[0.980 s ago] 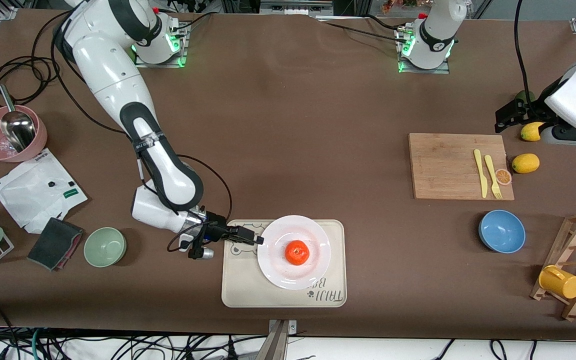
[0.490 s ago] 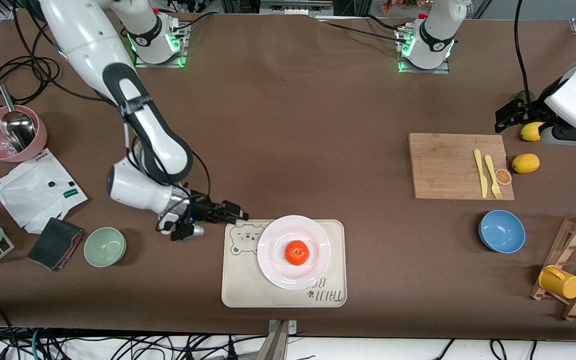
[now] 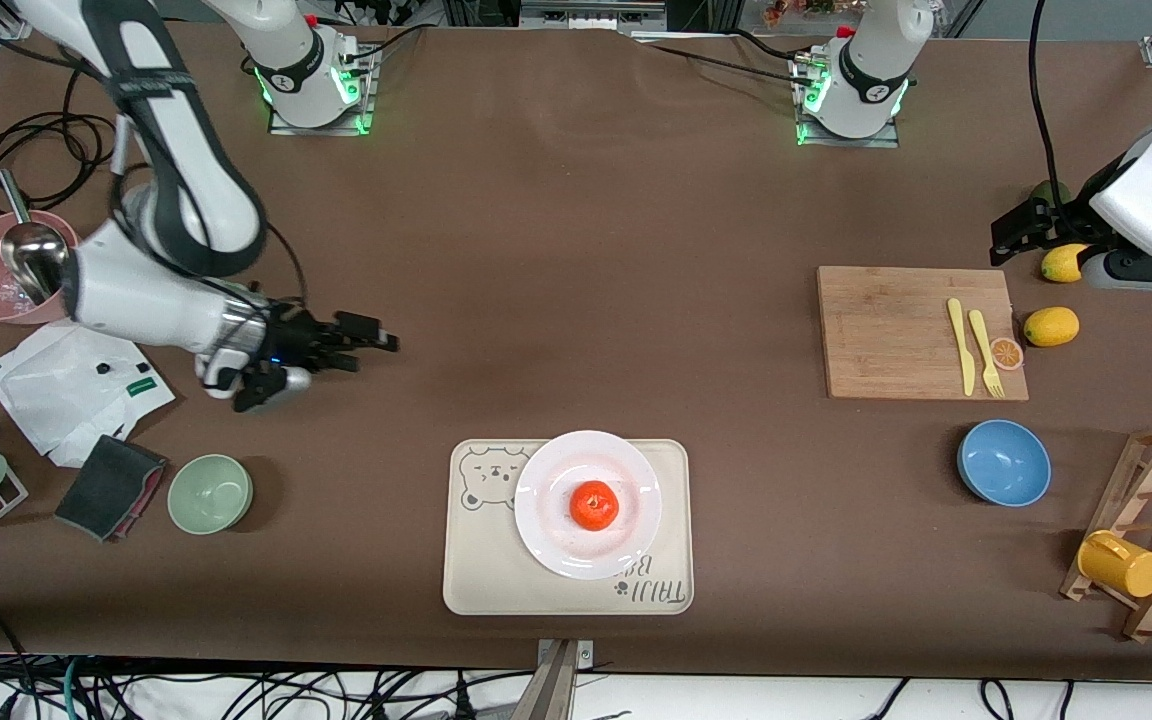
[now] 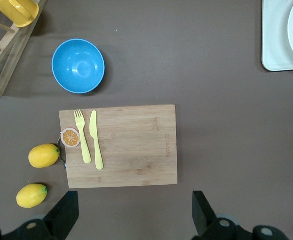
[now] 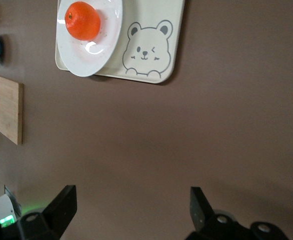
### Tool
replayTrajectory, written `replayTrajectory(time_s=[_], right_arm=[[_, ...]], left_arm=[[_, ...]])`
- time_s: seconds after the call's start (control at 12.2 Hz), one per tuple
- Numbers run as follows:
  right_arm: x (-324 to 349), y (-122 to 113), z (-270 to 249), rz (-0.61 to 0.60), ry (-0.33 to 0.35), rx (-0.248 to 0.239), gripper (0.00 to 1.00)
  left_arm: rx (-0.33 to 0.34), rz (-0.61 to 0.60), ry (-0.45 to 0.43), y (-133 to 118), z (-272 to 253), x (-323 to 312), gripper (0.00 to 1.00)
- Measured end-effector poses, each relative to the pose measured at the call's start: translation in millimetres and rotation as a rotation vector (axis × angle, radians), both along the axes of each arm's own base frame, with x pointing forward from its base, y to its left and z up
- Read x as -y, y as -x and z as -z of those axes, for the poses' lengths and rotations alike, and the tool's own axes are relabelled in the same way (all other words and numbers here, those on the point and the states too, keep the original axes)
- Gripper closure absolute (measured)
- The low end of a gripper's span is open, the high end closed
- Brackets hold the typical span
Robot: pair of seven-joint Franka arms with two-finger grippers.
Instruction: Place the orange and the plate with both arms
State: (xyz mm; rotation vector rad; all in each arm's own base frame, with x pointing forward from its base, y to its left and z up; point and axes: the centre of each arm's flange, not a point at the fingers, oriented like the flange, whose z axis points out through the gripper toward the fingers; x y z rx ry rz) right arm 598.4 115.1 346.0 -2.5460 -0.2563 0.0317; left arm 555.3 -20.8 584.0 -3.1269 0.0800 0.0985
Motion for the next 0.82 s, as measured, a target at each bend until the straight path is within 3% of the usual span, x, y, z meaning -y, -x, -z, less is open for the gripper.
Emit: replayTrajectory(time_s=[0.41, 0.65, 0.82], right_arm=[[35, 24, -128, -0.093, 0.336, -0.001, 0.0], [43, 24, -204, -0.096, 0.454, 0.021, 0.0], [45, 24, -218, -0.095, 0.483, 0.017, 0.0]], left_arm=[[0.0, 0.0, 0.0, 0, 0, 0, 0.0], [0.0, 0.0, 0.0, 0, 0, 0, 0.0], [0.0, 0.0, 0.0, 0, 0, 0, 0.0]])
